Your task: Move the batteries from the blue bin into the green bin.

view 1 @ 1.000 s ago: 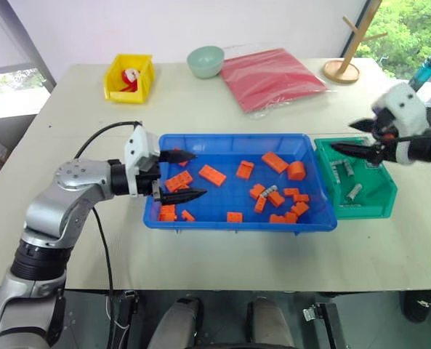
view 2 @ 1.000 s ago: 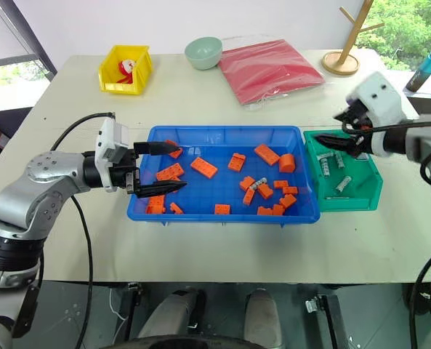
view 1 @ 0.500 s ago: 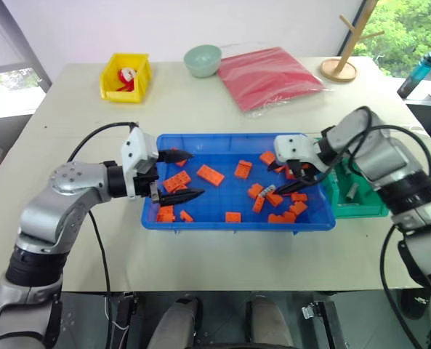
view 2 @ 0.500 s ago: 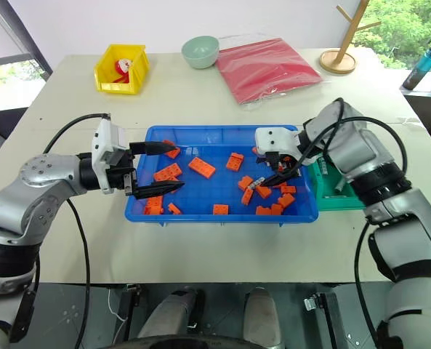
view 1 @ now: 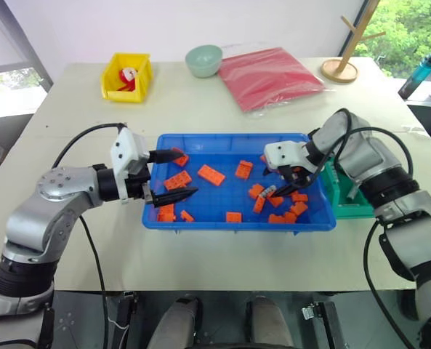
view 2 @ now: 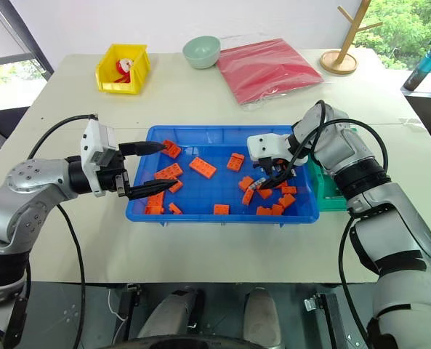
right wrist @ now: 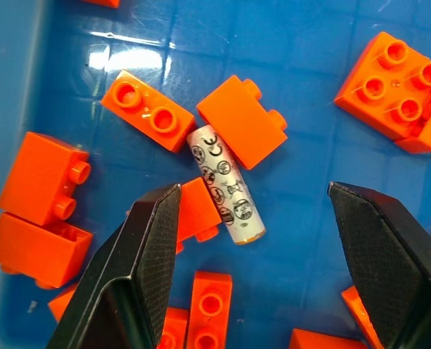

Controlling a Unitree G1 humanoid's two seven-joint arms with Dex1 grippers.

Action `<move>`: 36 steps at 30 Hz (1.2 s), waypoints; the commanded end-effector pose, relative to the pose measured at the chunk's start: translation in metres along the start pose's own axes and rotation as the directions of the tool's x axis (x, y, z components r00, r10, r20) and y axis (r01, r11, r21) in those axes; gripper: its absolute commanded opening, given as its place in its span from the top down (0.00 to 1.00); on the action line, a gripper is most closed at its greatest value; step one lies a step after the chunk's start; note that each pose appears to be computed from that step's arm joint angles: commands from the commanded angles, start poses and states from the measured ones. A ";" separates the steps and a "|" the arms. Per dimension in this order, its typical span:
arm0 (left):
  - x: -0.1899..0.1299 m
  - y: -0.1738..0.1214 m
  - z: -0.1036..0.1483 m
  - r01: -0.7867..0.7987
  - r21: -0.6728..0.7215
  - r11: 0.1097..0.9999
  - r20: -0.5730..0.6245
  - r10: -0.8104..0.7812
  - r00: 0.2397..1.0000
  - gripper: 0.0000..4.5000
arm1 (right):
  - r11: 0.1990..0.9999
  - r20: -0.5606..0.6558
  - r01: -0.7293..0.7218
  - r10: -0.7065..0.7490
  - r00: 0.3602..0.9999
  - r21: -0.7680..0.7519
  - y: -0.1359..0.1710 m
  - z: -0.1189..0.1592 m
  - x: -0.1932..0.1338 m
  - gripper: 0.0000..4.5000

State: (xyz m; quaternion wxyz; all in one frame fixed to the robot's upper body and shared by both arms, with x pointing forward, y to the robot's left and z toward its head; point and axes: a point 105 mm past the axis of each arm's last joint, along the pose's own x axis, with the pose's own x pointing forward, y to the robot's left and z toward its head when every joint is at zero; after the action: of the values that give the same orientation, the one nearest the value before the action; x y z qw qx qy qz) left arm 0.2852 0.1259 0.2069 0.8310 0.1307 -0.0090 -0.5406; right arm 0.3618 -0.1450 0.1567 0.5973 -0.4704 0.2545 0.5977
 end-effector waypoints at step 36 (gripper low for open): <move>-0.001 0.005 0.009 0.005 0.048 0.999 0.029 -0.006 1.000 0.00 | 0.992 -0.006 0.122 -0.122 0.993 0.028 0.003 0.004 -0.001 0.99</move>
State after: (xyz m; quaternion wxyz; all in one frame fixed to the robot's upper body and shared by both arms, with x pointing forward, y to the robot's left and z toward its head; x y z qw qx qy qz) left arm 0.2898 0.1242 0.2118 0.8268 0.1293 -0.0206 -0.5470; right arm 0.3574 -0.1381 0.1394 0.6108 -0.4841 0.2587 0.5706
